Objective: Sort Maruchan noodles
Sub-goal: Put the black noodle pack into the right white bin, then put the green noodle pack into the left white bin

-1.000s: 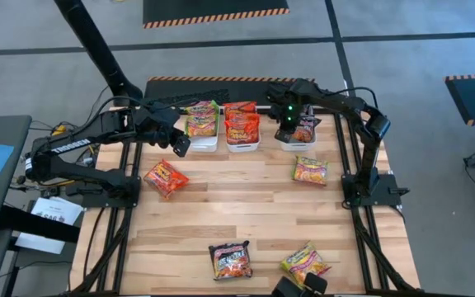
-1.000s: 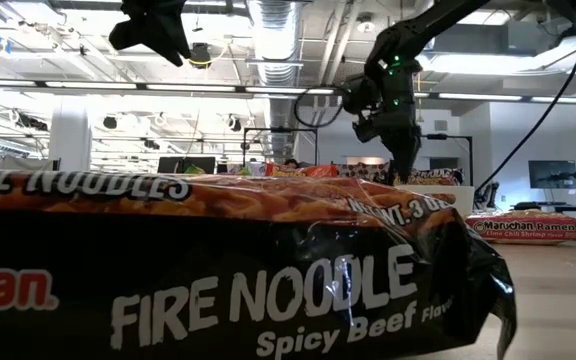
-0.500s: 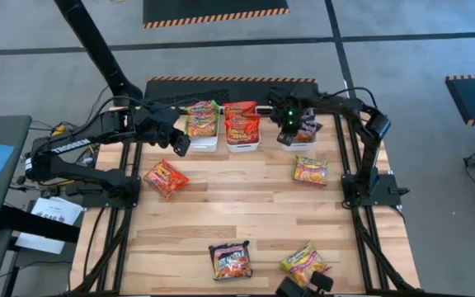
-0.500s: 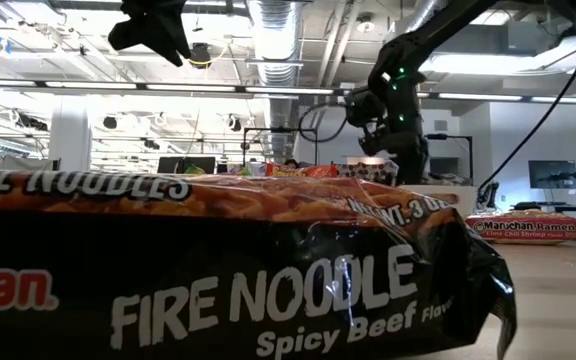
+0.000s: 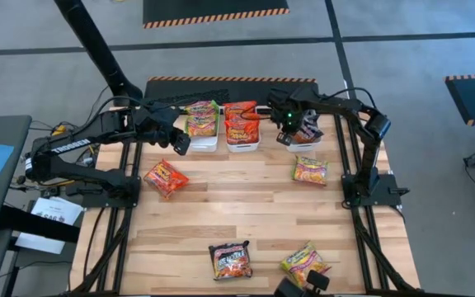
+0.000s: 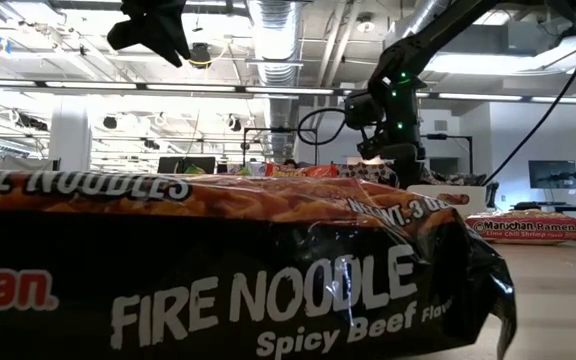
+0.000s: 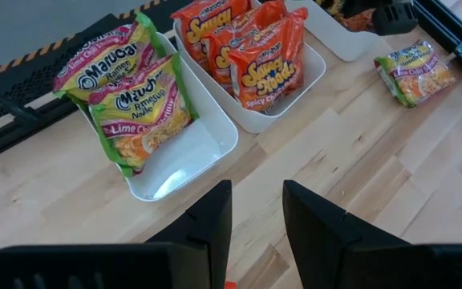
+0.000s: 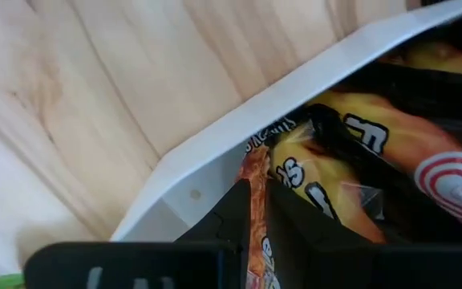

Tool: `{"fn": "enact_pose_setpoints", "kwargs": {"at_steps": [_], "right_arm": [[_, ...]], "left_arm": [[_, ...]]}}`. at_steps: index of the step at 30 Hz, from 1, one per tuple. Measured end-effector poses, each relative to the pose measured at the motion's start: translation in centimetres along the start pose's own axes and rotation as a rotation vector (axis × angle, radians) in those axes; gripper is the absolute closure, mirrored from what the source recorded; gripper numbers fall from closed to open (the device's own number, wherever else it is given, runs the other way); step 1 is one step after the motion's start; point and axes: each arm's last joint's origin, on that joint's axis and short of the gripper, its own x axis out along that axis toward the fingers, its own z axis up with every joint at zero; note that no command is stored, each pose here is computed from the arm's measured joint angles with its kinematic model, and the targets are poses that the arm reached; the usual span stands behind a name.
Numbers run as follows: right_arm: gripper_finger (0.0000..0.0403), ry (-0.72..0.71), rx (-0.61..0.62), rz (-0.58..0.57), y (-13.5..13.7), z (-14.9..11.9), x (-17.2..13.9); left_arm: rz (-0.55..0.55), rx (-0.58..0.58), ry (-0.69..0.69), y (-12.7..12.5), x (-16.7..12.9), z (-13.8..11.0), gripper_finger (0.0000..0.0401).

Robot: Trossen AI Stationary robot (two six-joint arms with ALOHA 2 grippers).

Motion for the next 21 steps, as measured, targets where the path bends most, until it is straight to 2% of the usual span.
{"fn": "enact_pose_setpoints", "kwargs": {"at_steps": [10,18,21], "right_arm": [[0.0337,0.053,-0.030,0.012,0.6,0.0,-2.6],[0.0337,0.246,-0.016,0.045,1.3,-1.7,-3.9],[0.0337,0.275,-0.003,0.047,1.4,-2.0,-4.0]], "left_arm": [[0.000,0.000,0.000,0.0,0.0,0.0,0.0303],[0.000,0.000,0.000,0.0,0.0,0.0,0.0303],[0.000,0.000,0.000,0.0,0.0,0.0,0.0303]]}}
